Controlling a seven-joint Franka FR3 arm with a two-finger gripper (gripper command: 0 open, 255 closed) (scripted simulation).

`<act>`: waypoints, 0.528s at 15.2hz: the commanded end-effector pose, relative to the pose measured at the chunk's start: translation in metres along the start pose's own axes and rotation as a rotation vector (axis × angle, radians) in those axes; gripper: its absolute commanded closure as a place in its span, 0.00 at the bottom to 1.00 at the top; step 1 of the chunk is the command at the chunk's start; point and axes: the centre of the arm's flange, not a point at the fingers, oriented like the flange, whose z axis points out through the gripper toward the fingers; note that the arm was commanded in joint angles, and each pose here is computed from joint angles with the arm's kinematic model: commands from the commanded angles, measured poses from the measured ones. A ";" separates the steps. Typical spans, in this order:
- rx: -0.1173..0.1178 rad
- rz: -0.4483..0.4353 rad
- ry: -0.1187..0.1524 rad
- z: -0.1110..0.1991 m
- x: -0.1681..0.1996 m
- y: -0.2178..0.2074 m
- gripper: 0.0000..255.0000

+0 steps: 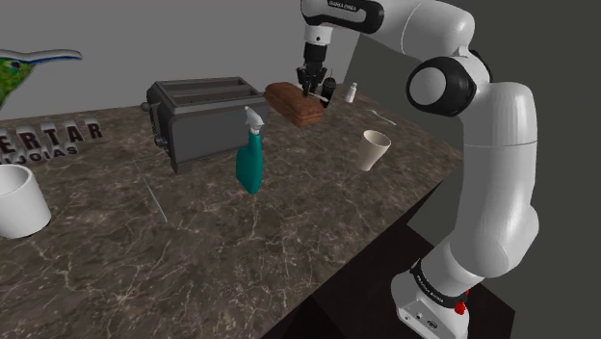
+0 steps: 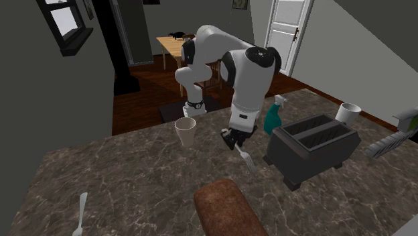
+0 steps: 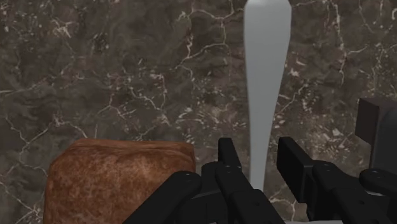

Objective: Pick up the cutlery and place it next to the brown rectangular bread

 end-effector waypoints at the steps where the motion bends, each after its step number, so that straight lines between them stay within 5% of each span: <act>1: 0.000 0.000 0.001 0.010 0.002 0.000 1.00; 8: 0.000 0.000 0.001 0.047 0.007 0.000 1.00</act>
